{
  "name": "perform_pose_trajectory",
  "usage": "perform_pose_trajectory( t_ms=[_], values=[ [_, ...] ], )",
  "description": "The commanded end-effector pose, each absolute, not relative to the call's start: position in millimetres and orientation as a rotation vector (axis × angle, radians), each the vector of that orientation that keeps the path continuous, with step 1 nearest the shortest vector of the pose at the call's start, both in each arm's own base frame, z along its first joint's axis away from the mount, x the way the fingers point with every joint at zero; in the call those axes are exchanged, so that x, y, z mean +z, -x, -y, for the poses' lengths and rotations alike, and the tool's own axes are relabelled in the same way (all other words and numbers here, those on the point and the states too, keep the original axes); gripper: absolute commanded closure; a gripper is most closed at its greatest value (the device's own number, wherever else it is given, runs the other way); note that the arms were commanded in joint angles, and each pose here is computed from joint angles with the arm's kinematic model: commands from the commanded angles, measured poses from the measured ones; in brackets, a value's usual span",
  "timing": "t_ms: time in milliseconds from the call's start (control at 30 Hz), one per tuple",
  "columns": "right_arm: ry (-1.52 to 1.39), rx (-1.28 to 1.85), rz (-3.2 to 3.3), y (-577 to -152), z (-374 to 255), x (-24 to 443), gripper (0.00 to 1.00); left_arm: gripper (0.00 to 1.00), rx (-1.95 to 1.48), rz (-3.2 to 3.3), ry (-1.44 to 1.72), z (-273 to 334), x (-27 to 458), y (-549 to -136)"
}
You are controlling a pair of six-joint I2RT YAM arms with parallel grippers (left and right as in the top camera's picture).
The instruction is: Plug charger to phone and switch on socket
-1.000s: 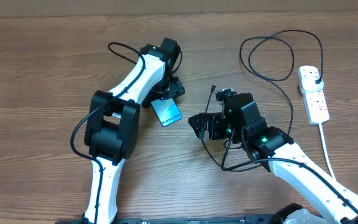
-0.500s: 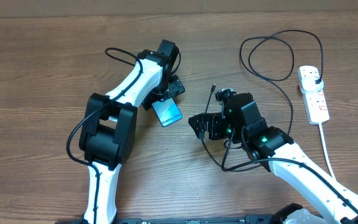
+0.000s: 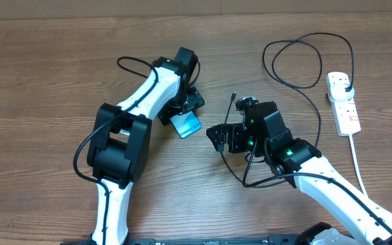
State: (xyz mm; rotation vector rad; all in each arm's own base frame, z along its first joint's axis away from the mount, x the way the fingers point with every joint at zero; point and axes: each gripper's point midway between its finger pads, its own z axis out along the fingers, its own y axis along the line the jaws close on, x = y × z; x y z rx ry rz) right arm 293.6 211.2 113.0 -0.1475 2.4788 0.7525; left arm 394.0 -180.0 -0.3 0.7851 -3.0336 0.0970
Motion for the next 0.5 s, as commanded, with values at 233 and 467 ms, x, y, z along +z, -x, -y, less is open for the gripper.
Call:
perform_pose_trajectory(
  t_ms=[233, 467],
  values=[
    [0.166, 0.779, -2.443, -296, -215, 126, 0.00, 0.05, 0.059, 2.858, -0.738, 199, -45, -347],
    [0.166, 0.778, -2.445, -296, -214, 126, 0.00, 0.06, -0.011, 2.847, -0.750, 190, -45, -342]
  ],
)
